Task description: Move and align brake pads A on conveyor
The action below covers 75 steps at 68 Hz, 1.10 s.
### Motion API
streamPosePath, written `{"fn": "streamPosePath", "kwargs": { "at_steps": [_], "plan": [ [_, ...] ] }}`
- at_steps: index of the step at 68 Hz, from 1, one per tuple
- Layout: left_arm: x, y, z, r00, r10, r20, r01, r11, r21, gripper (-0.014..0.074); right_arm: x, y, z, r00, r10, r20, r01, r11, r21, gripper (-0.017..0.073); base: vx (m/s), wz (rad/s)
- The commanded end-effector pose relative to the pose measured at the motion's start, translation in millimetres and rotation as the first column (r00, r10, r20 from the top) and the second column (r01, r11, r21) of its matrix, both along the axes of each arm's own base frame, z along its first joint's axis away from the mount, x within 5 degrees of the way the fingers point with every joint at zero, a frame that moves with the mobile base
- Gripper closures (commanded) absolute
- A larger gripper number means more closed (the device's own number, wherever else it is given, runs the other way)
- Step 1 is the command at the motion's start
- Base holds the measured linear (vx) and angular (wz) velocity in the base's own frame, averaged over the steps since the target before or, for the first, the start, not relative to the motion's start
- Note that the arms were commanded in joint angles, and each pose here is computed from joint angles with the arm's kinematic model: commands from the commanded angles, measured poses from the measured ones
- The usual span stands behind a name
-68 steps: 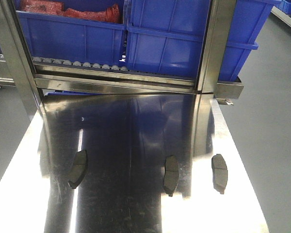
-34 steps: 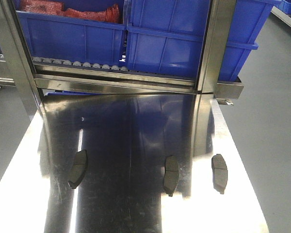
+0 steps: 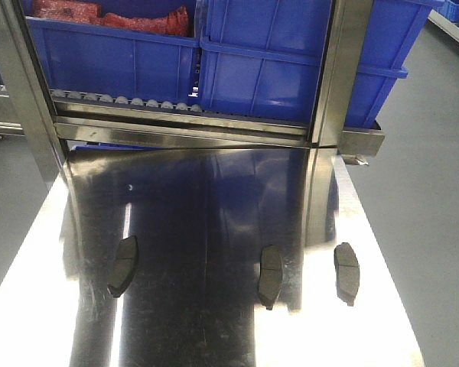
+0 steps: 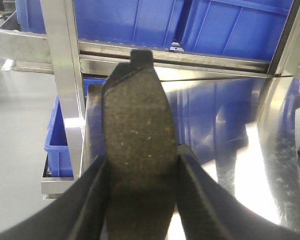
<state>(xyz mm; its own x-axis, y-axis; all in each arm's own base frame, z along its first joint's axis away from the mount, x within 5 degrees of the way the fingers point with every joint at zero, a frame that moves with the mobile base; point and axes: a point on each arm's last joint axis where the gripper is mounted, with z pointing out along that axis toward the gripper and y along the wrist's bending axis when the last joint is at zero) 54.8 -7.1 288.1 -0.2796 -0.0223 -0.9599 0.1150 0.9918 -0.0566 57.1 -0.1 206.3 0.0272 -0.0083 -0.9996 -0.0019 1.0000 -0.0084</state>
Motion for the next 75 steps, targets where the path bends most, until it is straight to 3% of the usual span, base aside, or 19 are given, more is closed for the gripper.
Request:
{"fn": "streamPosePath", "kwargs": {
  "at_steps": [1, 10, 17, 25, 35, 44, 56, 66, 75],
  "plan": [
    [2, -0.8, 16, 0.994, -0.004, 0.105, 0.007, 1.000, -0.024, 0.0599, 4, 0, 39, 0.997, 0.000, 0.073, -0.001, 1.000, 0.008, 0.0571, 0.00, 0.00],
    [2, -0.8, 16, 0.994, -0.004, 0.105, 0.007, 1.000, -0.024, 0.0599, 29, -1, 71, 0.994, -0.010, -0.104, 0.013, 0.999, 0.031, 0.0571, 0.00, 0.00],
    [2, -0.8, 16, 0.994, -0.004, 0.105, 0.007, 1.000, -0.024, 0.0599, 55, -2, 81, 0.949, -0.022, -0.315, 0.031, 0.999, 0.025, 0.0571, 0.00, 0.00],
    [2, -0.8, 16, 0.994, -0.004, 0.105, 0.007, 1.000, -0.024, 0.0599, 82, -2, 84, 0.840, -0.028, -0.542, 0.053, 0.998, 0.031, 0.0571, 0.00, 0.00],
    [2, -0.8, 16, 0.994, -0.004, 0.105, 0.007, 1.000, -0.024, 0.0599, 104, -3, 78, 0.659, -0.037, -0.751, 0.073, 0.997, 0.016, 0.0571, 0.00, 0.00],
    [2, -0.8, 16, 0.994, -0.004, 0.105, 0.007, 1.000, -0.024, 0.0599, 118, -2, 66, 0.588, -0.029, -0.808, 0.085, 0.996, 0.026, 0.0571, 0.00, 0.00],
    [2, -0.8, 16, 0.994, -0.004, 0.105, 0.007, 1.000, -0.024, 0.0599, 123, -3, 57, 0.541, -0.031, -0.841, 0.082, 0.997, 0.015, 0.0566, 0.00, 0.00],
    [2, -0.8, 16, 0.994, -0.004, 0.105, 0.007, 1.000, -0.024, 0.0599, 123, -3, 58, 0.549, -0.031, -0.835, 0.082, 0.996, 0.017, 0.0561, 0.00, 0.00],
    [2, -0.8, 16, 0.994, -0.004, 0.105, 0.007, 1.000, -0.024, 0.0599, 121, -3, 57, 0.527, -0.032, -0.849, 0.084, 0.996, 0.014, 0.0549, 0.00, 0.00]
  ]
}}
